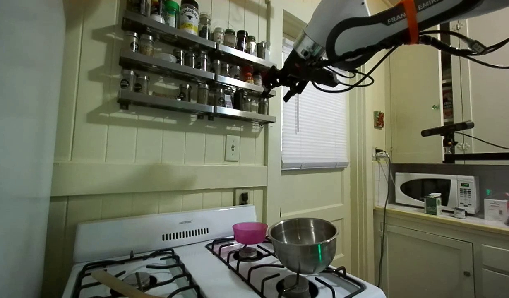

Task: Put the shaker on the bottom shelf

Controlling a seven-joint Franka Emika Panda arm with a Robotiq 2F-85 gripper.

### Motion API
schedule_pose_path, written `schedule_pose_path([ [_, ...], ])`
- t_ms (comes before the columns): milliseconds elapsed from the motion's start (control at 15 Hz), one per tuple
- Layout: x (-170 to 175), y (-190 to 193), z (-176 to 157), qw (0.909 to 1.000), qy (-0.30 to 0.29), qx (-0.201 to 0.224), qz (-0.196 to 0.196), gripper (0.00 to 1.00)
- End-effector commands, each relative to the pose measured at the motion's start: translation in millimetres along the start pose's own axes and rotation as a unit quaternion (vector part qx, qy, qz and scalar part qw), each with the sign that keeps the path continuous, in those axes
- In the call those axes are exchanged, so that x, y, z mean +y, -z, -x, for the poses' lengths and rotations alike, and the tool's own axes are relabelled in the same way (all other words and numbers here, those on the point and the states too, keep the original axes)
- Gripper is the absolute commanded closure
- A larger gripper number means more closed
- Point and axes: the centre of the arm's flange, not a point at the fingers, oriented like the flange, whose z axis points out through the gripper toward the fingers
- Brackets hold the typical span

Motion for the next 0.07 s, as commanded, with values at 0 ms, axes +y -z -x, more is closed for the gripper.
schedule_pose_path([
  [0,0.0,-0.8,1.0,1.0,0.0,-0.001,0.0,0.0],
])
